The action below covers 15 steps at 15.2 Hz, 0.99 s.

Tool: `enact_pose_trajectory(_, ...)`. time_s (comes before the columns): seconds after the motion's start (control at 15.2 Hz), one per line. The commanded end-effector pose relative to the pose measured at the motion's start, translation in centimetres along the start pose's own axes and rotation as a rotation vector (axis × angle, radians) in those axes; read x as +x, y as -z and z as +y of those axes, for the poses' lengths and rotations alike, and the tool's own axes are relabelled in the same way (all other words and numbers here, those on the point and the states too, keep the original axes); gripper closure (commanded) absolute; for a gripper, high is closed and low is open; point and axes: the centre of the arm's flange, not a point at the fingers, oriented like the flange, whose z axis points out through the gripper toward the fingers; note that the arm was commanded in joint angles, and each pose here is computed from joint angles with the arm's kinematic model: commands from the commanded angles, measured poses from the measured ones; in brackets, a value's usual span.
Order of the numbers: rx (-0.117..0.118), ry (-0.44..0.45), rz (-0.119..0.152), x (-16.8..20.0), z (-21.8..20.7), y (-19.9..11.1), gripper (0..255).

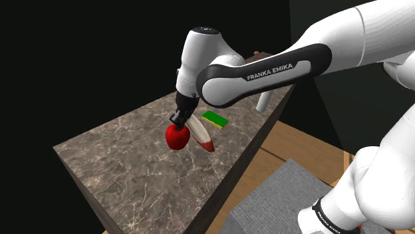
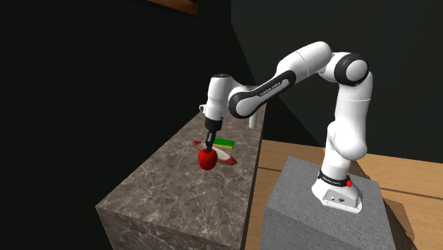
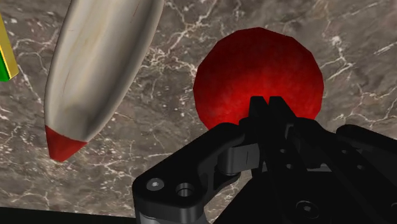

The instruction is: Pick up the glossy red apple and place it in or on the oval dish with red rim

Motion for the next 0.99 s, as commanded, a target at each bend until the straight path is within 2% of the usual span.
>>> enact_pose_trajectory(0.0, 0.0, 0.0, 0.0, 0.2, 0.1, 1.1, 255)
enact_pose_trajectory(0.86, 0.0, 0.0, 0.0, 1.3, 0.0, 7.3, 255)
enact_pose_trajectory(0.92, 0.0, 0.0, 0.0, 1.4, 1.2, 7.8, 255)
